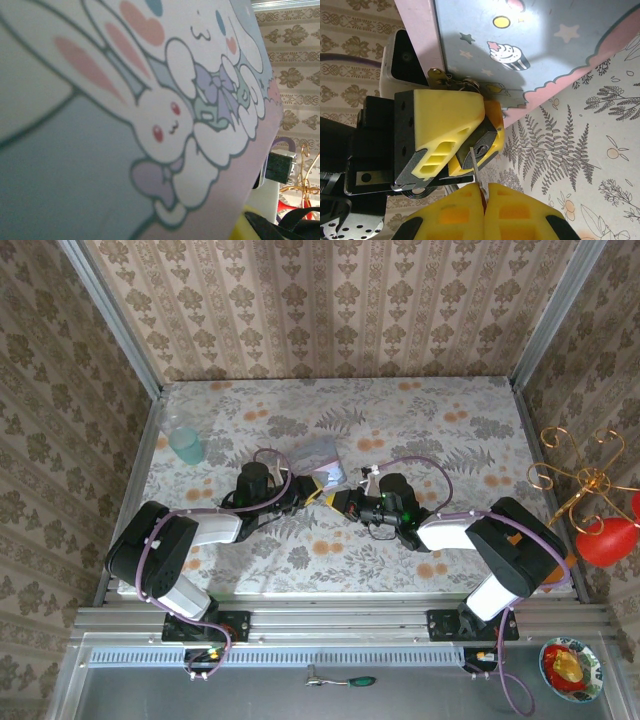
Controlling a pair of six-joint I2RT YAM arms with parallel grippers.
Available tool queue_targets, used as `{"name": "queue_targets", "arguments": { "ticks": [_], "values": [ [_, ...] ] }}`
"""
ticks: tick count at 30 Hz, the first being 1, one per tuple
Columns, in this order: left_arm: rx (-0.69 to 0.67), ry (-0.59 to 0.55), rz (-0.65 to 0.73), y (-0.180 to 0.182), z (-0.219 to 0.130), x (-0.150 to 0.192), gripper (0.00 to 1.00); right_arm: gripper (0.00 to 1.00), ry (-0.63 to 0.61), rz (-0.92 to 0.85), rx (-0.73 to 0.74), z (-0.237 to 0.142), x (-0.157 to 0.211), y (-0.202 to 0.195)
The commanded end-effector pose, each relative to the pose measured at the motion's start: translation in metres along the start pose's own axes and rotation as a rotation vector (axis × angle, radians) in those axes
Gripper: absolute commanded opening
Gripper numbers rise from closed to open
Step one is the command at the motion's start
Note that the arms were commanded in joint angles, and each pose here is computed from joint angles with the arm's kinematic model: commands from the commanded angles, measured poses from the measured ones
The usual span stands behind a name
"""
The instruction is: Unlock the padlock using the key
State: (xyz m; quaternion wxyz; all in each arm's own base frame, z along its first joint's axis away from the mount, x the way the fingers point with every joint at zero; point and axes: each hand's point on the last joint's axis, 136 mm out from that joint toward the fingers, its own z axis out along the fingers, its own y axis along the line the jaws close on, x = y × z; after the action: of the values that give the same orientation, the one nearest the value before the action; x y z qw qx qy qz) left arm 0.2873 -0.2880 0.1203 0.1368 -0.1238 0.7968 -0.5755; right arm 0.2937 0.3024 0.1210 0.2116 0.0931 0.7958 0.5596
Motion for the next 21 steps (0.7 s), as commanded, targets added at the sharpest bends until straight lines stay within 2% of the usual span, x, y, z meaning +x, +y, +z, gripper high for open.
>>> {"name": "queue_targets", "arguments": {
  "ticks": [1, 21],
  "values": [
    [0.106, 0.007, 0.057, -0.0320, -0.0001, -0.0002, 0.00, 0.00, 0.004, -0.021, -0.025, -0.0015, -0.0024, 0.0097],
    [0.134, -0.029, 0.052, -0.0380, -0.0060, -0.0060, 0.00, 0.00, 0.015, -0.020, -0.040, -0.0013, 0.0034, 0.0145]
  ]
}}
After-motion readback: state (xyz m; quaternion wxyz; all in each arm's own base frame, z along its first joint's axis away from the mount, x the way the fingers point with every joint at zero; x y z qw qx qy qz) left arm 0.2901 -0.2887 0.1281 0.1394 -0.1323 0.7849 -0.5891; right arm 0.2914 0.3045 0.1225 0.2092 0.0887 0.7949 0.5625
